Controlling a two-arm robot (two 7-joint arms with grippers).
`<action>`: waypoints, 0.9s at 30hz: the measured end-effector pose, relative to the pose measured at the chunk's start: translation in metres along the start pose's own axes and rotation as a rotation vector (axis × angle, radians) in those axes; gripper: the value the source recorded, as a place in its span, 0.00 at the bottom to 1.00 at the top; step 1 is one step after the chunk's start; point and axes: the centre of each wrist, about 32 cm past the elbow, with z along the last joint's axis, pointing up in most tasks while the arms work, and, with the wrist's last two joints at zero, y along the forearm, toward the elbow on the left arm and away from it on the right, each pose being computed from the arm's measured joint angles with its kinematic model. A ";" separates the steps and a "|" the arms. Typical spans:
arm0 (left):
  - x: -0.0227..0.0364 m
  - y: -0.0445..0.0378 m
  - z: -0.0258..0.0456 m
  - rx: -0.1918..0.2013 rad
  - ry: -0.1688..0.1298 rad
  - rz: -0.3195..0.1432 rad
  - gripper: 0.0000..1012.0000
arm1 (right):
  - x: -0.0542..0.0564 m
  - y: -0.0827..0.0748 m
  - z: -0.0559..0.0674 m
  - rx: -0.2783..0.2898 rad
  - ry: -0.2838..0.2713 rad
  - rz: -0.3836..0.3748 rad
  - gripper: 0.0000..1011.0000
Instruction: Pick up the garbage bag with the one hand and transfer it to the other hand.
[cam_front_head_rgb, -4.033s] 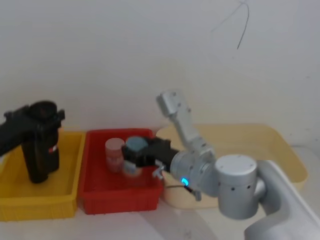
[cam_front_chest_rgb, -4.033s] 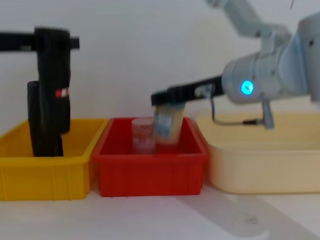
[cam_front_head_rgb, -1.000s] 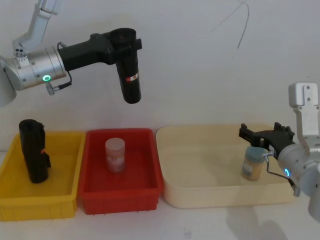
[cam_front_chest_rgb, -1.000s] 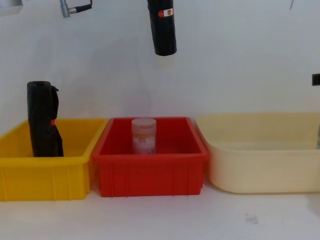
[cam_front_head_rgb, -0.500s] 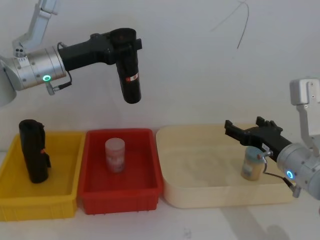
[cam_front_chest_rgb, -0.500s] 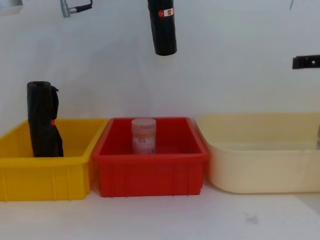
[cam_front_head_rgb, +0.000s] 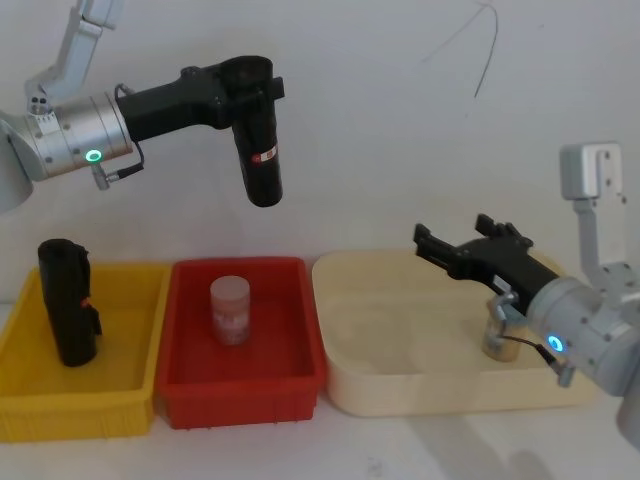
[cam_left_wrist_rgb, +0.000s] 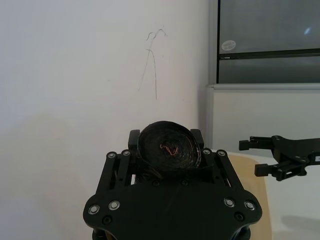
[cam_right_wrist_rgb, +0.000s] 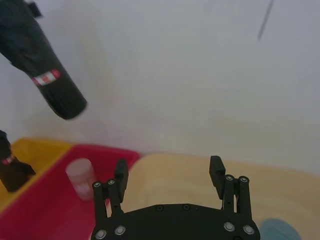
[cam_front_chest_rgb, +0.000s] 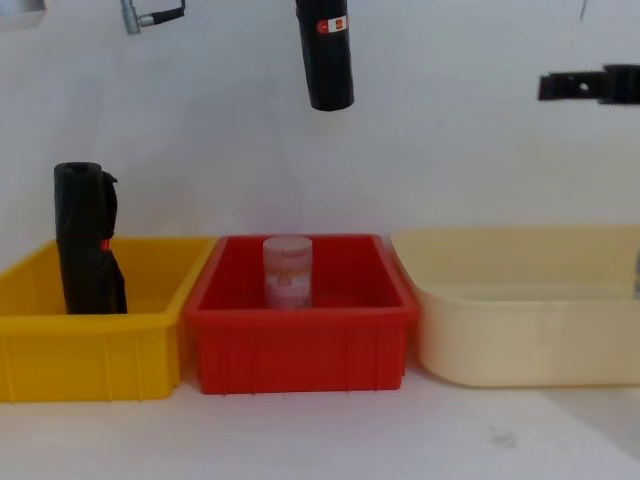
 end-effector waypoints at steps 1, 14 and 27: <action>0.0000 0.0000 0.0000 0.000 0.000 0.000 0.56 | -0.003 0.001 0.001 0.006 0.000 0.003 0.99; 0.0000 0.0000 0.0001 0.000 0.000 0.000 0.56 | -0.069 0.022 0.016 0.157 -0.018 0.050 0.99; 0.0000 0.0000 0.0000 0.000 0.000 0.000 0.56 | -0.108 0.031 0.025 0.214 -0.036 0.111 0.99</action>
